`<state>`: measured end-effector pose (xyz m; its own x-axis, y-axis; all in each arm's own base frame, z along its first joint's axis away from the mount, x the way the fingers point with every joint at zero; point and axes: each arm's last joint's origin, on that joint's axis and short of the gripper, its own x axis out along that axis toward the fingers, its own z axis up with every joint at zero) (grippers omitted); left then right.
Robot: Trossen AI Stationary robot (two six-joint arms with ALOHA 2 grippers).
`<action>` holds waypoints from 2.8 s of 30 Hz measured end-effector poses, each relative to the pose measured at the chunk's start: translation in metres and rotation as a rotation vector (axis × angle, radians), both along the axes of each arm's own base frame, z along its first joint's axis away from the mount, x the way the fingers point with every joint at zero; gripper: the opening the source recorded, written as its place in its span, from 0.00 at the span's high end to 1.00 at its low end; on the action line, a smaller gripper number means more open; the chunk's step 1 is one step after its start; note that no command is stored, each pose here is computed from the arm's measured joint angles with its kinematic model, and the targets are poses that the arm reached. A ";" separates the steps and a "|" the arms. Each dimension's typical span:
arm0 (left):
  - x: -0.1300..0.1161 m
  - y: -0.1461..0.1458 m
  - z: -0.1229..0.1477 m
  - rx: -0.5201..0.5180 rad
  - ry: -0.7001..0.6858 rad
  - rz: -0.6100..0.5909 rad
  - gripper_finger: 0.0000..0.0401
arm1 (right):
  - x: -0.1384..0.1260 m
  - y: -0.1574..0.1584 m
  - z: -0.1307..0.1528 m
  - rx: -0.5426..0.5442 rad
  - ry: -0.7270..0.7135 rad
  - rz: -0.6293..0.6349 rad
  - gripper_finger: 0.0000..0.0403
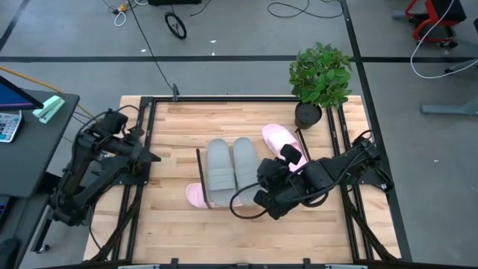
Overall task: Pick and place slides into the shelf
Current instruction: Put the pink slide on the shelf
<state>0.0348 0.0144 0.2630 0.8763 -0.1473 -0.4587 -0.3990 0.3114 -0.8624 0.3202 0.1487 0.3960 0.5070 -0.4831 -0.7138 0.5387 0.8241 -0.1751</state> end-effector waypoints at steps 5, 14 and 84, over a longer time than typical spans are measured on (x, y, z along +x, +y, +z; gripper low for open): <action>0.007 0.013 -0.003 0.074 -0.048 0.006 0.75 | -0.008 -0.010 0.013 0.017 -0.022 0.002 0.66; 0.024 0.031 0.001 0.099 -0.061 -0.071 0.71 | -0.026 -0.025 0.034 0.032 -0.083 -0.011 0.66; 0.124 -0.065 -0.137 0.001 0.477 -0.071 0.57 | -0.031 -0.026 0.039 0.054 -0.122 -0.041 0.66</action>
<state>0.1586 -0.0511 0.1262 0.5555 -0.1986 -0.8075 -0.7280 0.3531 -0.5876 0.2892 0.1227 0.4348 0.5722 -0.4678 -0.6737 0.5864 0.8076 -0.0628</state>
